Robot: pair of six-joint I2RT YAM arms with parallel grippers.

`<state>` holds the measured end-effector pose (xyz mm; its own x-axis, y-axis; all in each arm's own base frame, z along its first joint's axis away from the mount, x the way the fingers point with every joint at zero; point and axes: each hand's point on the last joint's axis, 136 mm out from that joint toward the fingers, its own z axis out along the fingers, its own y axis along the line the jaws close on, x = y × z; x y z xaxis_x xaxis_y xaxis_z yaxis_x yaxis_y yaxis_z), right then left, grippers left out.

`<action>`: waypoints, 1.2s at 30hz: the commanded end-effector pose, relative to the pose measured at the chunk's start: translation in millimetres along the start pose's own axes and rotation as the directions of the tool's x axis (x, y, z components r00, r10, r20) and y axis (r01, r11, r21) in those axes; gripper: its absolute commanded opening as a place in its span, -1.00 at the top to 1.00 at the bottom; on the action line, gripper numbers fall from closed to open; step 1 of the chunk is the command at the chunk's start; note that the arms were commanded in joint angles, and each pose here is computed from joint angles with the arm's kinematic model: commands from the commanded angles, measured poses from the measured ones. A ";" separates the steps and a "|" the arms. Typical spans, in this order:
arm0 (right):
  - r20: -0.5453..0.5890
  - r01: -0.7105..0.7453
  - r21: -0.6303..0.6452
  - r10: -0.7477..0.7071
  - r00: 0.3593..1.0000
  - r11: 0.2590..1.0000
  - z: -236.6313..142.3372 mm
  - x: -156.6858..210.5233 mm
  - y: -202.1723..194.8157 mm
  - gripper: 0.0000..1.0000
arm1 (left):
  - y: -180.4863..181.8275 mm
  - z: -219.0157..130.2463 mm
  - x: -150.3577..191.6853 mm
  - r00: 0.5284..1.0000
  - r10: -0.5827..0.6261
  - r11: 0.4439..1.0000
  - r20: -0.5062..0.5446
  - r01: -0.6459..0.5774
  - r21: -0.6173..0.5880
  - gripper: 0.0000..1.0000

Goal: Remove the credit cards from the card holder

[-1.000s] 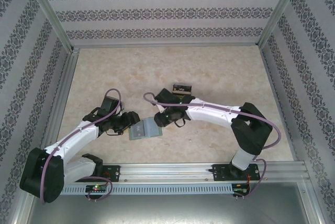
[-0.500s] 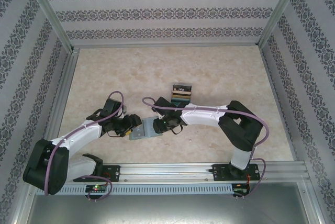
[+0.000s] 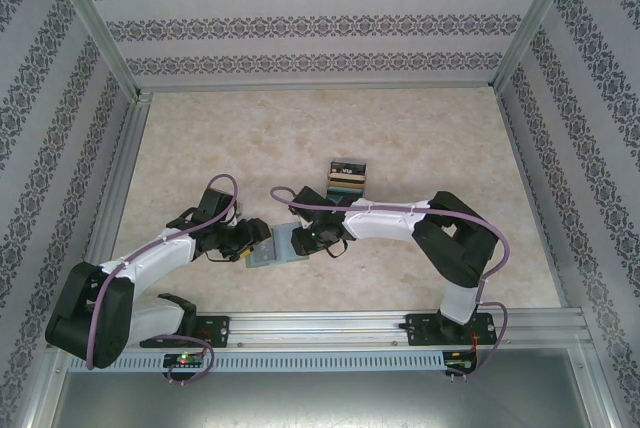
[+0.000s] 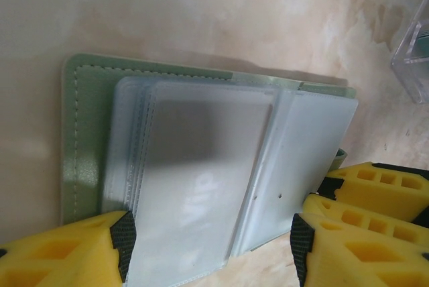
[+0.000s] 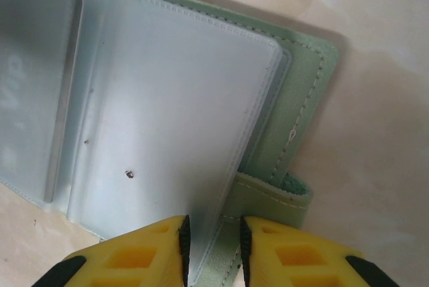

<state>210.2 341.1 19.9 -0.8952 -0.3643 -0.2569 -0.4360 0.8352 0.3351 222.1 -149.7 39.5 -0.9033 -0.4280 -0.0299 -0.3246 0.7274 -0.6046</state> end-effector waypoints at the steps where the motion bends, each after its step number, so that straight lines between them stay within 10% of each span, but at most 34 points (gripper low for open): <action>1: -0.045 -0.003 0.001 0.003 0.999 1.000 13.0 11.0 2.5 0.40 | 10.3 -1.4 1.4 1.000 -0.001 0.999 -0.001 0.001 -0.051 -0.31; 36: -0.069 0.000 -0.016 -0.001 0.998 1.000 19.7 14.7 9.6 0.41 | -31.4 4.7 0.9 0.998 0.052 0.990 -0.025 -0.049 0.133 -0.35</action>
<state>210.9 350.5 19.4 -0.8926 -0.3687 -0.2596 -0.4424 0.8273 0.3462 232.0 -166.2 47.2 -0.9180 -0.3958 -0.0258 -0.2800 0.6926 -0.6647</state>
